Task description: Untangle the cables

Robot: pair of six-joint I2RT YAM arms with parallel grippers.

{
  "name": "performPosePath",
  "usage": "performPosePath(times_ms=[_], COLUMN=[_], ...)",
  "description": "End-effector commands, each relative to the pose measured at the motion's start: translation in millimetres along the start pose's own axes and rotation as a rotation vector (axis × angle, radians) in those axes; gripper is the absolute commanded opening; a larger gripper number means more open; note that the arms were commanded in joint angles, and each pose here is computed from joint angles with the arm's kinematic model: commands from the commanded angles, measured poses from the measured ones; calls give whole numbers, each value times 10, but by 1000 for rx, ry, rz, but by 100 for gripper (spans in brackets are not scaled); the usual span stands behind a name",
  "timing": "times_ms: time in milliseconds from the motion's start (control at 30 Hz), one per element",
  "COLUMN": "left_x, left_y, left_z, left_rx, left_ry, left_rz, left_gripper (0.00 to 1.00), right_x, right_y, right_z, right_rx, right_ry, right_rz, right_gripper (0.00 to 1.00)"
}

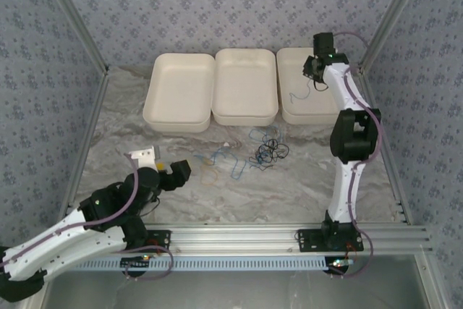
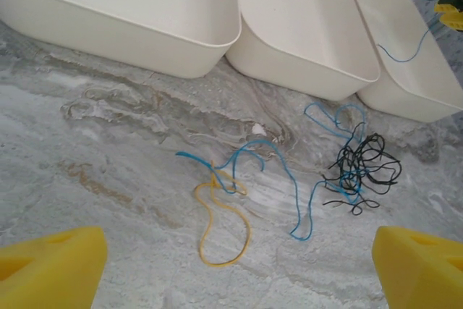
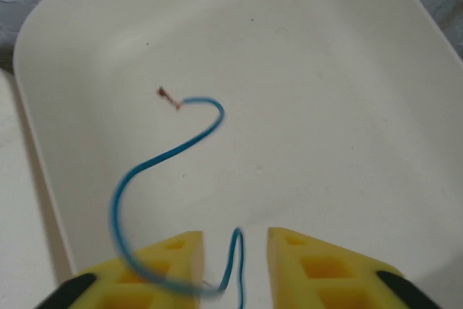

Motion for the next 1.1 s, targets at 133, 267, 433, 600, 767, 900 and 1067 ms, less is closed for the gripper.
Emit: performPosePath(times_ms=[133,267,433,600,767,900,1067], left_x=[205,428,794,1132,1399,1525,1531], left_y=[51,107,232,182,94,159,308], left_z=[-91,-94,-108,-72,-198,-396,-398], left_rx=[-47,-147,-306,-417,-396,-365,-376], left_ry=[109,218,324,346,402,432,363], left_rz=[40,73,113,55,63,146,199], left_gripper=[92,88,76,78,76,67,57], right_x=[-501,-955,-1655,-1985,-1968,-1982,-1888], right_y=[126,158,300,444,507,774,1223], right_z=[98,36,-477,-1588,-2729,-3338,-3854], right_rx=[-37,-31,-38,-95,-108,-193,-401], right_ry=[-47,-114,-165,-68,111,205,276], right_rz=[35,93,247,362,451,538,652], right_gripper=[64,66,60,57,55,49,38])
Point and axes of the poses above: each hand's point on the last joint's axis, 136 mm out from that joint toward the fingers, its own x axis out along the fingers, its own y axis along the line the jaws close on, z = x × y, the point moved 5 cm from there along -x, back along the fingers, and after that the axes turned 2 degrees about x, right-handed, at the moved point
